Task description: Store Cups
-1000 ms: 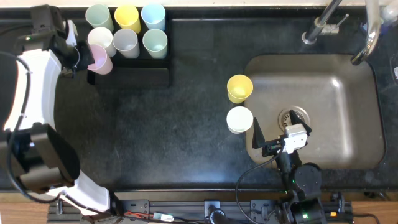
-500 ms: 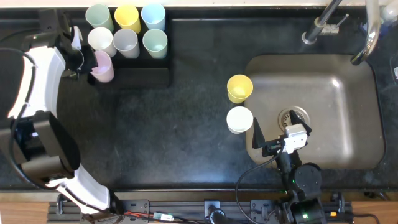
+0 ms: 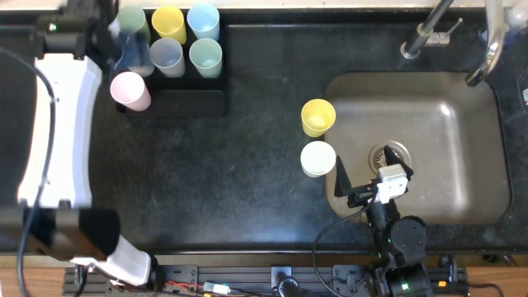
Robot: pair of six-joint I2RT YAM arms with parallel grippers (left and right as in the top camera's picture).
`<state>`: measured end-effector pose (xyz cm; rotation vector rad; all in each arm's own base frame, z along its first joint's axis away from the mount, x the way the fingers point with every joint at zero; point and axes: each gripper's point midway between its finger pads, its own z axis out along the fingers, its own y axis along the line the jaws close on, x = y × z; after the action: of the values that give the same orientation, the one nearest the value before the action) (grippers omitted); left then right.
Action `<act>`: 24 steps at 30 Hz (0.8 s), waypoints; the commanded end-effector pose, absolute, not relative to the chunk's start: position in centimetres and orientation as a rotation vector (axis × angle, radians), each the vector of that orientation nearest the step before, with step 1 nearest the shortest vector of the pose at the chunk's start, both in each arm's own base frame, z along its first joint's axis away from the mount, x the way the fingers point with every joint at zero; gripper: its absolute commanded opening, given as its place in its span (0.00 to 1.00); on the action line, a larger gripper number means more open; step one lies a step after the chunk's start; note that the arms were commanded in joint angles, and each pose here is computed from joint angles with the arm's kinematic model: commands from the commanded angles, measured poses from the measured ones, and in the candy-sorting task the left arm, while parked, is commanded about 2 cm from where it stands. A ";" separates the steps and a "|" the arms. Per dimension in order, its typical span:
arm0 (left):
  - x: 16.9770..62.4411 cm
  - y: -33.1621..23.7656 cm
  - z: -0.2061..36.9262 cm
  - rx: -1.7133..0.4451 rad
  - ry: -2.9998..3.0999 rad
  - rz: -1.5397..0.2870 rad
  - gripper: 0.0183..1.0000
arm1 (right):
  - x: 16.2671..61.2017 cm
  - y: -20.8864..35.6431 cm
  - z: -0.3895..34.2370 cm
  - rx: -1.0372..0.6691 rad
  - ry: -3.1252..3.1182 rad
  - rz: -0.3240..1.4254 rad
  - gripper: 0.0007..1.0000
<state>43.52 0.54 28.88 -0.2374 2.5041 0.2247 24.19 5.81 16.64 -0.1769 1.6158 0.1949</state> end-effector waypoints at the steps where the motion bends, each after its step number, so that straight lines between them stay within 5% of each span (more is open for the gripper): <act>1: 42.9 -5.8 35.3 -0.241 2.360 0.125 1.00 | 24.2 5.9 16.3 -0.181 1.614 0.200 1.00; 10: 38.8 -23.3 28.1 -0.066 2.683 -0.270 1.00 | 24.2 5.9 16.3 -0.181 1.614 0.200 1.00; 24: 34.6 -32.8 15.4 0.187 2.979 -0.156 0.99 | 24.2 5.9 16.3 -0.181 1.614 0.200 1.00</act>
<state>34.74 -32.18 16.84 0.2100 2.9464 -0.1540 24.19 5.81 16.63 -0.1763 1.6162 0.1949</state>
